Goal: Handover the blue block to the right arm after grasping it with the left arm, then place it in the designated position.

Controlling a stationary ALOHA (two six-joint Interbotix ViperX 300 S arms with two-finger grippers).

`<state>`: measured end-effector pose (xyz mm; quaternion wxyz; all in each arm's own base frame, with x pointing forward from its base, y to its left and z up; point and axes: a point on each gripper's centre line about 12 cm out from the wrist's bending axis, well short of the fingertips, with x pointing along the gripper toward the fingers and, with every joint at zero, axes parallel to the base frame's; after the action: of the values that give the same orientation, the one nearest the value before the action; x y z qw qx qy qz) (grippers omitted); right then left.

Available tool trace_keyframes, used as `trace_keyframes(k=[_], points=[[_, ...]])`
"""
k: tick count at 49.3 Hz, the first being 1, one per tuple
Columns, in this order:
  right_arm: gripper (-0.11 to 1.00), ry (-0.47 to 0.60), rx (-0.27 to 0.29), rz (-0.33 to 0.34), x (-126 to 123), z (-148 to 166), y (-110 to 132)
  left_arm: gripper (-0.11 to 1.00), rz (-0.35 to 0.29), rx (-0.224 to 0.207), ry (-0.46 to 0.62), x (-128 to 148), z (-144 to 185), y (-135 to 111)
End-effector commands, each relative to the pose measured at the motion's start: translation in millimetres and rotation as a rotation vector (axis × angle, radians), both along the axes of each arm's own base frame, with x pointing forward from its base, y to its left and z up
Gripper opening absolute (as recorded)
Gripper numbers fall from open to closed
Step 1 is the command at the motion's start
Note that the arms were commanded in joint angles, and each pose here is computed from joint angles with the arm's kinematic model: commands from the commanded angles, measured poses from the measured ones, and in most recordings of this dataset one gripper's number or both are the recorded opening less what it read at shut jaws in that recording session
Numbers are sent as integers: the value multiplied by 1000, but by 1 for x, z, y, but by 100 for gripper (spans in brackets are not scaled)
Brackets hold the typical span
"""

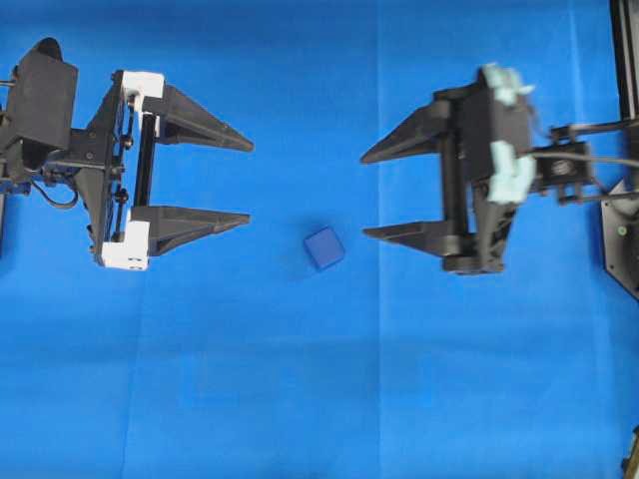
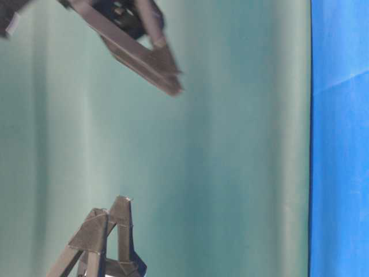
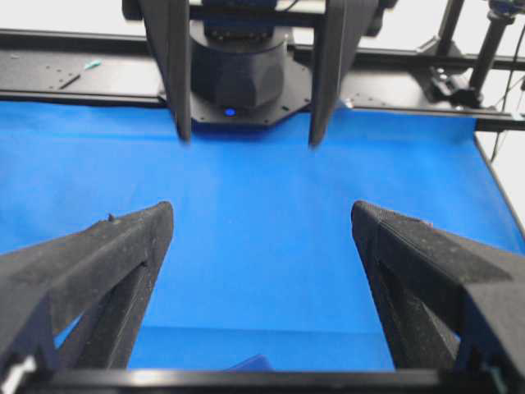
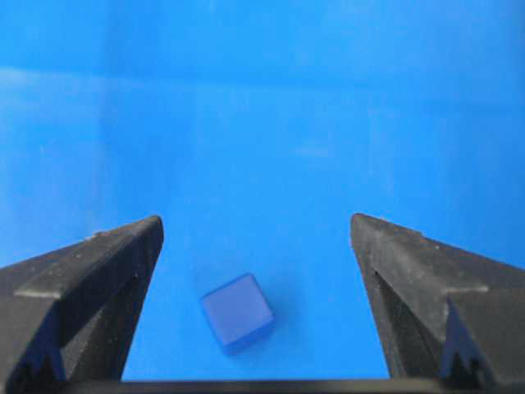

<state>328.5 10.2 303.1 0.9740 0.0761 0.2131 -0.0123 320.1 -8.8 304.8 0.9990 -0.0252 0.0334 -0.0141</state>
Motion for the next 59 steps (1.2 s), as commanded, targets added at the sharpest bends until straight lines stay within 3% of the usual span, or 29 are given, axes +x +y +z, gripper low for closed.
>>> trace_keyframes(k=[1, 30, 48, 59], points=[[86, -54, -1, 2, -9, 17, 0, 93, 1, 2, -45, 0, 15, 0], [86, -93, -2, -6, -16, 21, -4, 93, 1, 2, -45, 0, 15, 0], [86, -307, -3, 14, -28, 19, -8, 93, 1, 2, -43, 0, 15, 0], [86, -359, 2, 24, -34, 8, -9, 93, 1, 3, -45, 1, 15, 0]])
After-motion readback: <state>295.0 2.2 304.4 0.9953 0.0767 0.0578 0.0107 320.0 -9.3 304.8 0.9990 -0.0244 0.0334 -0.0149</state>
